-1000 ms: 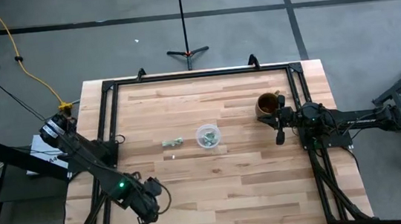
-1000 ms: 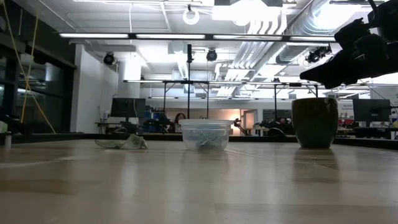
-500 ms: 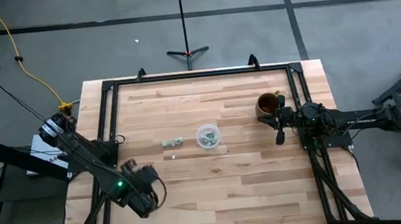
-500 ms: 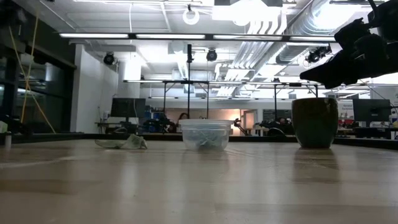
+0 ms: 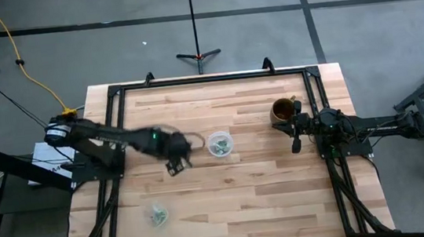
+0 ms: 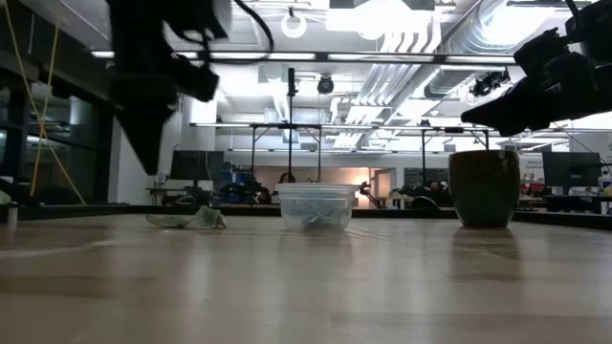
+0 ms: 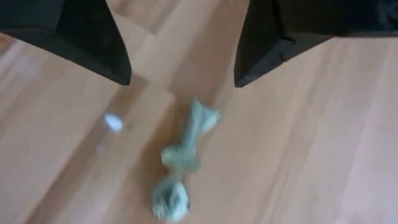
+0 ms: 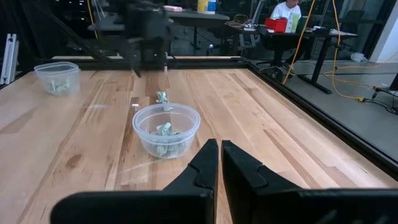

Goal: Pick and place items into bin
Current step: Put the green stevia packet into the bottom transparent bin

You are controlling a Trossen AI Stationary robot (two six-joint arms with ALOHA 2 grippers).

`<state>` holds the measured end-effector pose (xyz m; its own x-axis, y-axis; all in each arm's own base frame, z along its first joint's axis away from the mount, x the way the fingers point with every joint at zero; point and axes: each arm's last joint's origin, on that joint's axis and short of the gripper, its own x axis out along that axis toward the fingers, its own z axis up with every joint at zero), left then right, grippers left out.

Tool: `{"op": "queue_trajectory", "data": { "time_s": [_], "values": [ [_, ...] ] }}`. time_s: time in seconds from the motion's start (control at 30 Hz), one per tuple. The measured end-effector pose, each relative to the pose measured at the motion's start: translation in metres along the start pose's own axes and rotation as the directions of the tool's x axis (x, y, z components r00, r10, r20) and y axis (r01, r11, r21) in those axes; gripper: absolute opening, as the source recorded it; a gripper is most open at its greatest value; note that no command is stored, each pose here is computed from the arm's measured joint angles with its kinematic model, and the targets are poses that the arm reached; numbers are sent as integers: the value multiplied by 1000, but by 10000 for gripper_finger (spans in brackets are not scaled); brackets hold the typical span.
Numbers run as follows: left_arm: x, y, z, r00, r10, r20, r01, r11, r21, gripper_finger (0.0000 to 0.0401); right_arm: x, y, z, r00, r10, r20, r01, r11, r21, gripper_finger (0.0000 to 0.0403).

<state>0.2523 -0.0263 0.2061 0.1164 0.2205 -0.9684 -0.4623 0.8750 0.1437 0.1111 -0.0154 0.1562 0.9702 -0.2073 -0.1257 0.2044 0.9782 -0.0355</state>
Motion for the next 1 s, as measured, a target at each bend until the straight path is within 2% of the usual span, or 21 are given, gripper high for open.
{"op": "queue_trajectory", "data": {
  "time_s": [0.07, 0.17, 0.3, 0.37, 0.77, 0.87, 1.0],
  "values": [
    [9, 14, 10, 999, -32, 4, 32, 999, 33, 332, 0, 0, 0, 1000, 0, -1, 0, 1000, -1, 12],
    [20, 32, 16, 1000, -28, -11, 28, 997, 73, 340, 0, 0, 0, 1000, 0, -5, 0, 1000, -2, 12],
    [35, 46, 21, 992, -130, -2, 129, 986, 107, 342, 0, 0, -1, 1000, 0, -10, 0, 1000, -4, 12],
    [41, 48, 22, 982, -186, 19, 181, 974, 137, 342, 0, 0, -1, 1000, 0, -13, 0, 1000, -4, 12],
    [66, 48, 7, 978, -205, 51, 192, 964, 187, 341, 0, 0, -2, 1000, 0, -20, -1, 1000, -13, 12],
    [71, 48, 4, 979, -201, 37, 191, 963, 191, 327, 0, 0, -2, 1000, 0, -20, 0, 1000, -13, 12],
    [74, 47, 4, 980, -196, 25, 188, 962, 198, 286, 0, 0, -2, 1000, 0, -20, 0, 1000, -13, 12]
  ]
}}
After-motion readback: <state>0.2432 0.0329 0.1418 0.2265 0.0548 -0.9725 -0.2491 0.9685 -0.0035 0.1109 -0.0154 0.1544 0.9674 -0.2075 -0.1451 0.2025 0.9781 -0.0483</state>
